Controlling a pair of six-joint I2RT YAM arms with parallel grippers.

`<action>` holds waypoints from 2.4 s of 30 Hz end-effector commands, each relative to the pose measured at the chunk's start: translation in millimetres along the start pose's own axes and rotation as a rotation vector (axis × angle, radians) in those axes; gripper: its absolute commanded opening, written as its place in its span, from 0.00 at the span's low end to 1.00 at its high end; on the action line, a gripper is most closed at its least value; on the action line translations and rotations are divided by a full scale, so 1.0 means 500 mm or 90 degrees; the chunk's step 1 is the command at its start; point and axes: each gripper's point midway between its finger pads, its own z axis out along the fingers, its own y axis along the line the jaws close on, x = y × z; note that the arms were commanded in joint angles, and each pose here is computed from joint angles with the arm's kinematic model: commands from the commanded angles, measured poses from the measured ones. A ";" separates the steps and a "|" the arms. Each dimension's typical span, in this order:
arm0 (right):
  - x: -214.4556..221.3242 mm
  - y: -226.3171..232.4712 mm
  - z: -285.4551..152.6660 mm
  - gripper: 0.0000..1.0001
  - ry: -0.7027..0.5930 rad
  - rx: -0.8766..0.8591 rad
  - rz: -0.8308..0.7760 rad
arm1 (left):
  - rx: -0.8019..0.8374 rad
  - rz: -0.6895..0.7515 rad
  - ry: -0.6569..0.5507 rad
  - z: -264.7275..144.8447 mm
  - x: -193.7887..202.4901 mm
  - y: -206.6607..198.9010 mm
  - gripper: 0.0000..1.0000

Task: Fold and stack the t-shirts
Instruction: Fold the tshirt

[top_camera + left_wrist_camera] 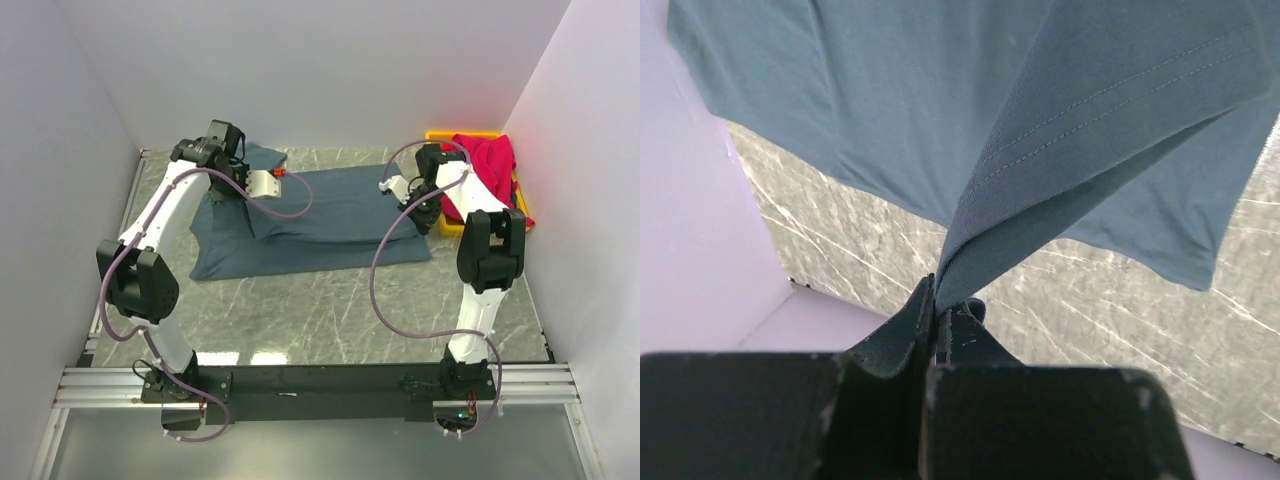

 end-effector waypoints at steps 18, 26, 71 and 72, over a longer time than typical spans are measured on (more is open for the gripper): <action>-0.026 -0.059 0.001 0.02 -0.006 0.024 0.029 | -0.020 -0.014 -0.031 0.050 0.004 0.042 0.02; -0.051 -0.090 -0.016 0.64 -0.037 0.040 0.095 | -0.035 -0.142 -0.024 0.118 0.057 0.090 0.20; 0.108 0.087 0.094 0.00 0.052 -0.116 0.389 | 0.305 -0.802 0.010 0.146 0.210 -0.390 0.01; 0.116 0.091 0.091 0.00 0.056 -0.114 0.388 | 0.299 -0.800 0.013 0.140 0.215 -0.395 0.01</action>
